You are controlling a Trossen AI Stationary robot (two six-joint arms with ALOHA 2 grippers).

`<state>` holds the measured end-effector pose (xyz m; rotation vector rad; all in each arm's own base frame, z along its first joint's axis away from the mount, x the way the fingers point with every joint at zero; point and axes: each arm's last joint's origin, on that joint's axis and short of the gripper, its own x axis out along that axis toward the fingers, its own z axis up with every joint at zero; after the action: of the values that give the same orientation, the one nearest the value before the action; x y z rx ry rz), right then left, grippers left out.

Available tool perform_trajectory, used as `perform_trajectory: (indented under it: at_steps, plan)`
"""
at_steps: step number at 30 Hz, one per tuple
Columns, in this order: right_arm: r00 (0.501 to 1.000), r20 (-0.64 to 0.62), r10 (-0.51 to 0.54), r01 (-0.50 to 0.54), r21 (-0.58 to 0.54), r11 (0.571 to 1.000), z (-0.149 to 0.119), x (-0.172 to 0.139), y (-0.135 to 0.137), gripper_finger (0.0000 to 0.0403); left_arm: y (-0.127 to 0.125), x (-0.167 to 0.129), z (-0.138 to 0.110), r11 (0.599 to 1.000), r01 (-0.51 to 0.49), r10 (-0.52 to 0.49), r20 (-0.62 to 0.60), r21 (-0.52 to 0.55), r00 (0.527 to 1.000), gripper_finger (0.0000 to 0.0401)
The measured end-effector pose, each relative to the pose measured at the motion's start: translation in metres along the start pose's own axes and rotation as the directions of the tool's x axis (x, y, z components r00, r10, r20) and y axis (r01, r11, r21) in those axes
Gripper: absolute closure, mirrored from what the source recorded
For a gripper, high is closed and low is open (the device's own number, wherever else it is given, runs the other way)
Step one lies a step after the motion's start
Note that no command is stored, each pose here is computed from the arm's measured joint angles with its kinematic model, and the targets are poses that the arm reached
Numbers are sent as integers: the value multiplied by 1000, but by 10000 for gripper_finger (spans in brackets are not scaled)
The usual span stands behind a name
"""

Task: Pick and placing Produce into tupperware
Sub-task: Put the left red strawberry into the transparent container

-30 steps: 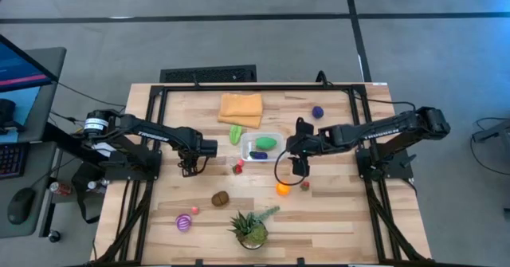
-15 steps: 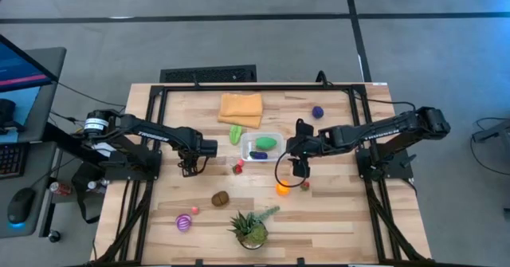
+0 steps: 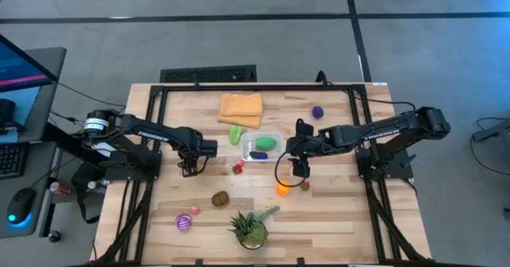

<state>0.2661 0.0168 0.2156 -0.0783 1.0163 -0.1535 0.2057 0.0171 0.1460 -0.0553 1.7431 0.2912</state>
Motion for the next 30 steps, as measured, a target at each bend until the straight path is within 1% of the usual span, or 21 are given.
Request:
perform_trajectory:
  at_steps: [10,19,30]
  plan:
    - [1000,-1,0,0,-1,1000,0,0,0,147,0,0,0,1000,-1,1,-2,0,1000,202]
    - [1000,-8,-1,1,-3,1000,-1,0,0,147,-2,10,4,1000,-9,10,-55,8,998,202]
    - [1000,-7,-1,1,-3,1000,-1,0,0,147,-2,10,4,1000,-16,16,-57,8,998,202]
